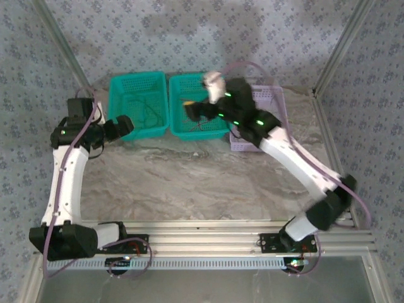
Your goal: Untangle the cables
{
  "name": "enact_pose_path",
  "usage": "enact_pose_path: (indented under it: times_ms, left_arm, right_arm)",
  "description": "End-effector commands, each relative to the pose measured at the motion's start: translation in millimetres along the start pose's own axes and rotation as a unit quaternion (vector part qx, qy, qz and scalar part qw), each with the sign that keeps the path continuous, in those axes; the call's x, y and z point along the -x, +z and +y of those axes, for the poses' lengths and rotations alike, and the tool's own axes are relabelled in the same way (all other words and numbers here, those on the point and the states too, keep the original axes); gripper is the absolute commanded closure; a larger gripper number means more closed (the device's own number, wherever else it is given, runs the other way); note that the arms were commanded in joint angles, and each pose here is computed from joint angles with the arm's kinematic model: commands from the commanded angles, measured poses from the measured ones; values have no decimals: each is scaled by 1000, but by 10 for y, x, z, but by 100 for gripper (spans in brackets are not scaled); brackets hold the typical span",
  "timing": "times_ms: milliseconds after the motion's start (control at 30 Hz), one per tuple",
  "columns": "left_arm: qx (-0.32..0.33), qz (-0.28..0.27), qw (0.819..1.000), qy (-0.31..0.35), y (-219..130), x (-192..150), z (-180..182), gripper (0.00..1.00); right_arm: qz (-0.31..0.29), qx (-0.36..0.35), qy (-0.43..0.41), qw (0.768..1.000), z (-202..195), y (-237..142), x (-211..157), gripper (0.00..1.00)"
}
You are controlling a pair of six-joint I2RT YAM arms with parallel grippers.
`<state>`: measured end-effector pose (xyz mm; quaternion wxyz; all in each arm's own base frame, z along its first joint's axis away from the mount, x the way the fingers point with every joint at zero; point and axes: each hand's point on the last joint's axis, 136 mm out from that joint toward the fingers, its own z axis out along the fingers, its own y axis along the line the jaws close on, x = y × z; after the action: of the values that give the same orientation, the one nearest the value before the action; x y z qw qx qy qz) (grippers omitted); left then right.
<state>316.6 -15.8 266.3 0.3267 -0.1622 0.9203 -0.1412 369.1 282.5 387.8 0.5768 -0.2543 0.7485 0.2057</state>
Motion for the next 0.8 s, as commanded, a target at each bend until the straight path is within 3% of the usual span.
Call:
enact_pose_path:
  times_ms: [0,133,233,333,367,500,667,767]
  left_arm:
    - [22,-45,999,4,65,42,120,0]
    - [31,-78,996,13,196,-91,270,0]
    - [45,-93,994,34,339,-235,408,0]
    - [62,-95,993,43,457,-360,523,0]
    - [54,-99,992,60,488,-388,501,0]
    - [30,-143,986,82,511,-415,471,1]
    - [93,-169,980,41,580,-416,776,0]
    - [115,-177,977,7,626,-343,860,0]
  right_arm:
    - [1,-124,50,991,-756,-372,-436,0]
    - [12,-261,119,958,-1484,-984,-1171,0]
    - [19,-384,123,915,-2024,-1343,-1740,0]
    - [59,-486,130,862,-2406,-1508,-2270,0]
    - [61,-497,134,855,-2474,-1511,-2399,0]
    - [63,-500,130,854,-2637,-1417,-2729,0]
    - [79,-499,96,858,-2690,-1305,-3064,0]
    - [48,-485,72,870,-2631,-1211,-3152,0]
